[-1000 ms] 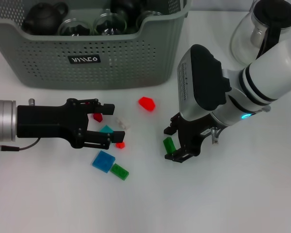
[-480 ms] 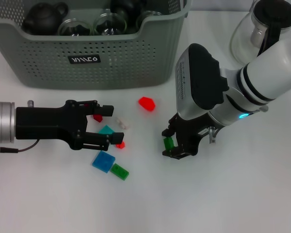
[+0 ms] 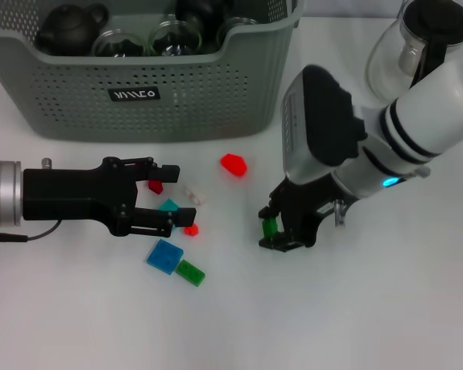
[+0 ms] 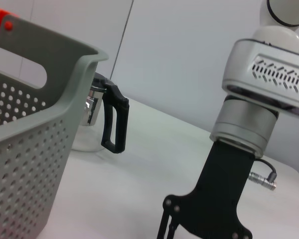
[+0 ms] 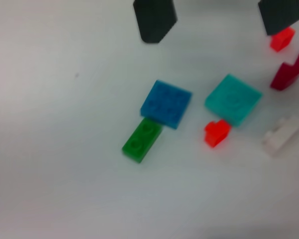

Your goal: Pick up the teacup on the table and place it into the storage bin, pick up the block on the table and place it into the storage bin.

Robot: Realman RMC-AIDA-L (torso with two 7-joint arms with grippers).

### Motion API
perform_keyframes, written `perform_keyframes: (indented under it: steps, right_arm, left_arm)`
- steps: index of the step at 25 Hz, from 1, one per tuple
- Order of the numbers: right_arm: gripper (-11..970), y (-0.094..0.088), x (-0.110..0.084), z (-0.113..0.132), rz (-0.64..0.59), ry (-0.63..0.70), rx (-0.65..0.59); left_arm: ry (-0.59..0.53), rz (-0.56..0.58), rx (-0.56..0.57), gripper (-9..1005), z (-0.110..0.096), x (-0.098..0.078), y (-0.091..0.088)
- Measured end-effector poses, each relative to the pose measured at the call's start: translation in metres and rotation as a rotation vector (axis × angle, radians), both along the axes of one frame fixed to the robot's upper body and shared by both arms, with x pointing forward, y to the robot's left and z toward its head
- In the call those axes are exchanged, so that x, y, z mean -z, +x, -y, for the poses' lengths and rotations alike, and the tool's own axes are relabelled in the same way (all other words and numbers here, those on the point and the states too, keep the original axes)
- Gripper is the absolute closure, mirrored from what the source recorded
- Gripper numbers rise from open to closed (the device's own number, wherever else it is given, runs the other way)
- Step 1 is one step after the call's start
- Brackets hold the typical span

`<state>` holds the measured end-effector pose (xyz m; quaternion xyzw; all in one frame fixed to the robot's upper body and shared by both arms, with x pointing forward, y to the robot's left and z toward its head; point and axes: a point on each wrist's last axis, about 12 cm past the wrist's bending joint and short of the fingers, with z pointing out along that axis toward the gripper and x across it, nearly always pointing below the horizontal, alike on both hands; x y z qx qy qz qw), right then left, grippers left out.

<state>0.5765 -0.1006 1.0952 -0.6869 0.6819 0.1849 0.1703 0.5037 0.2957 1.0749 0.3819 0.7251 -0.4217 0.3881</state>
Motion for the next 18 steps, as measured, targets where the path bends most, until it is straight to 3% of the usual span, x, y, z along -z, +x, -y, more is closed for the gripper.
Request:
perform_keyframes:
  steps: [5,9,13,18]
  right_arm:
    - [500,0.005,-0.022,0.007,-0.04,0.06,0.028]
    - [484,0.009,-0.057,0.024,-0.12,0.147,0.07]
    - [469,0.006,-0.1,0.037,-0.178,0.261,0.085]
    - [450,0.006,-0.178,0.028,-0.131,0.498,0.045]
  left_arm:
    - [0.003,-0.009,-0.003,137,-0.003,0.0,-0.001]
    - [0.009,-0.037,-0.058,137,-0.017,0.003,-0.009]
    - [0.012,-0.043,-0.116,137,-0.029,0.007,-0.016]
    - [0.015,-0.041,-0.156,137,-0.04,0.008,-0.022]
